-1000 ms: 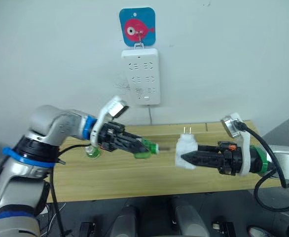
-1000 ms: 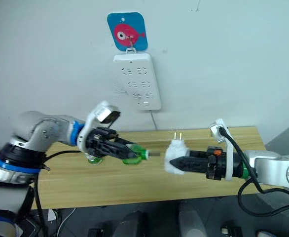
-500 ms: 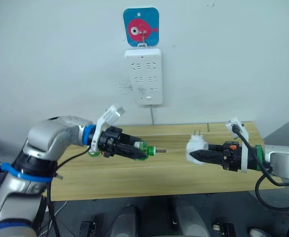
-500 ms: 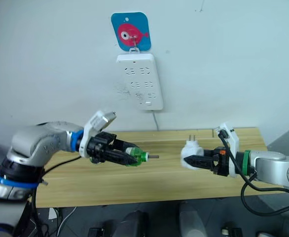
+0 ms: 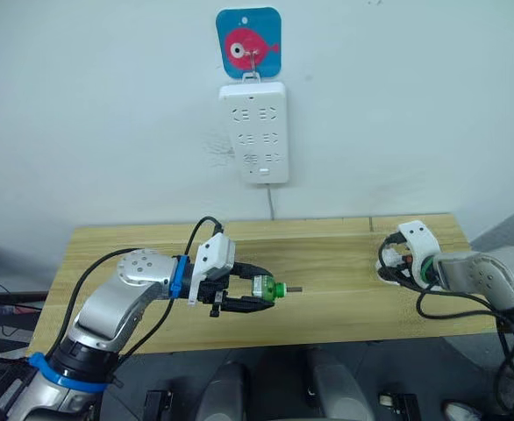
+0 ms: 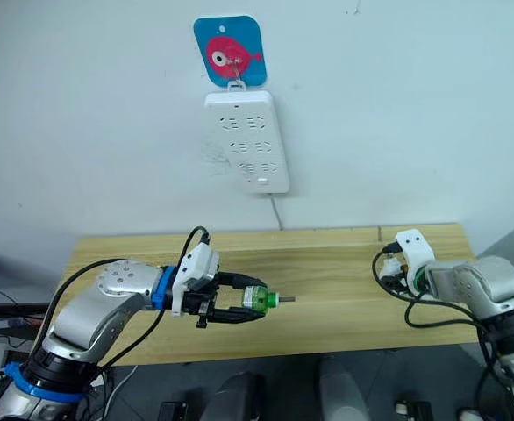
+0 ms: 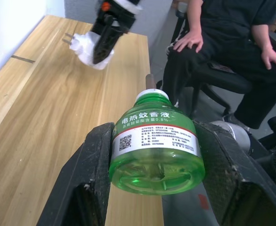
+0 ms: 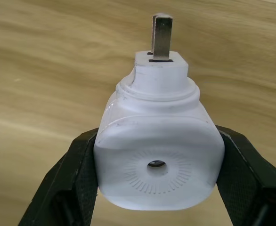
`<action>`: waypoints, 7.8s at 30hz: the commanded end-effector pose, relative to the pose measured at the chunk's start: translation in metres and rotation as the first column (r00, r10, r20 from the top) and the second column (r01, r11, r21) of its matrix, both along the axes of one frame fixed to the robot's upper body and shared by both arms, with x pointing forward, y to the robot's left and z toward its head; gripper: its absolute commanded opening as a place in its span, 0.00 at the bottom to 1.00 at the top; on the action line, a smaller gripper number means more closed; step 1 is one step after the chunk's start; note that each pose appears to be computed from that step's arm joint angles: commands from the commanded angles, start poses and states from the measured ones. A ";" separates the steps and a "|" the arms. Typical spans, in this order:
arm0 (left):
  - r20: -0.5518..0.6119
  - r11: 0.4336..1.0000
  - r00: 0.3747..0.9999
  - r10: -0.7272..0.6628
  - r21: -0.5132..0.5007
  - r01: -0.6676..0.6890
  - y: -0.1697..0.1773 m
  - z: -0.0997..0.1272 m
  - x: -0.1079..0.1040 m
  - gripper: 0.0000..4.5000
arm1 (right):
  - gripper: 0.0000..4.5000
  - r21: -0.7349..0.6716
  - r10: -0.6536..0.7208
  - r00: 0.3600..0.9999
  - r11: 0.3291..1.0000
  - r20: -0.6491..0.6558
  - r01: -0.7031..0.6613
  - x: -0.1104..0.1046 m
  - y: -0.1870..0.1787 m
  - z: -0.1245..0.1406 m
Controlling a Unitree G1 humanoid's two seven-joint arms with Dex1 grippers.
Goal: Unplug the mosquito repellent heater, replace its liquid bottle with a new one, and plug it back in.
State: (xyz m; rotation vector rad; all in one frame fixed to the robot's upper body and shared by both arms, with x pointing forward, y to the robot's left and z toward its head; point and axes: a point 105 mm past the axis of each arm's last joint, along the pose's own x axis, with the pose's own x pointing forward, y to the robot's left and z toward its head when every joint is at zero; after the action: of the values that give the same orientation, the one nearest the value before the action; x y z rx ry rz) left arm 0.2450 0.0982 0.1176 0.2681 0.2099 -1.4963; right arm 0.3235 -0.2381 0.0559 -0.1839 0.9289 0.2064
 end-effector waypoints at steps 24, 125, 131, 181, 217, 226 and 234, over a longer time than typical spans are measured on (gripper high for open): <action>0.143 0.947 0.973 0.178 -0.293 -0.130 -0.029 0.018 0.013 0.50 | 1.00 0.118 -0.009 0.920 0.992 0.393 -0.041 -0.031 -0.010 0.114; 0.100 0.559 0.551 0.828 -0.205 -0.803 0.086 -0.015 0.021 1.00 | 0.93 0.024 0.289 0.556 0.873 0.779 -0.488 -0.037 0.126 0.054; -0.017 0.297 0.298 0.954 -0.044 -0.954 0.138 -0.069 -0.011 1.00 | 0.93 -0.041 0.558 0.491 0.687 0.669 -0.725 -0.067 0.149 0.063; 0.243 0.563 0.544 0.804 -0.012 -0.826 0.152 -0.091 0.089 0.50 | 0.94 -0.042 0.704 0.448 0.560 0.551 -0.827 -0.086 0.170 0.087; 0.131 0.980 0.977 -0.170 0.128 0.153 -0.023 0.019 0.036 0.50 | 0.90 0.096 0.698 0.391 0.423 0.600 -0.901 -0.072 0.229 0.116; 0.148 0.986 0.977 -0.154 0.080 0.144 -0.027 0.030 0.037 0.50 | 0.24 0.072 0.723 0.374 0.412 0.580 -0.908 -0.074 0.226 0.108; 0.154 0.991 0.981 -0.122 -0.030 0.128 -0.028 0.042 0.039 0.50 | 0.24 0.059 0.712 0.345 0.394 0.612 -0.917 -0.074 0.226 0.116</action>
State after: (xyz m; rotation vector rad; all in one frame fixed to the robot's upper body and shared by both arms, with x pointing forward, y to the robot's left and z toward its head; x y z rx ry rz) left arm 0.2836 0.0732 0.1343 0.4067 0.1717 -1.5985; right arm 0.2578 -0.0169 0.1662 -0.3178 0.1723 1.2463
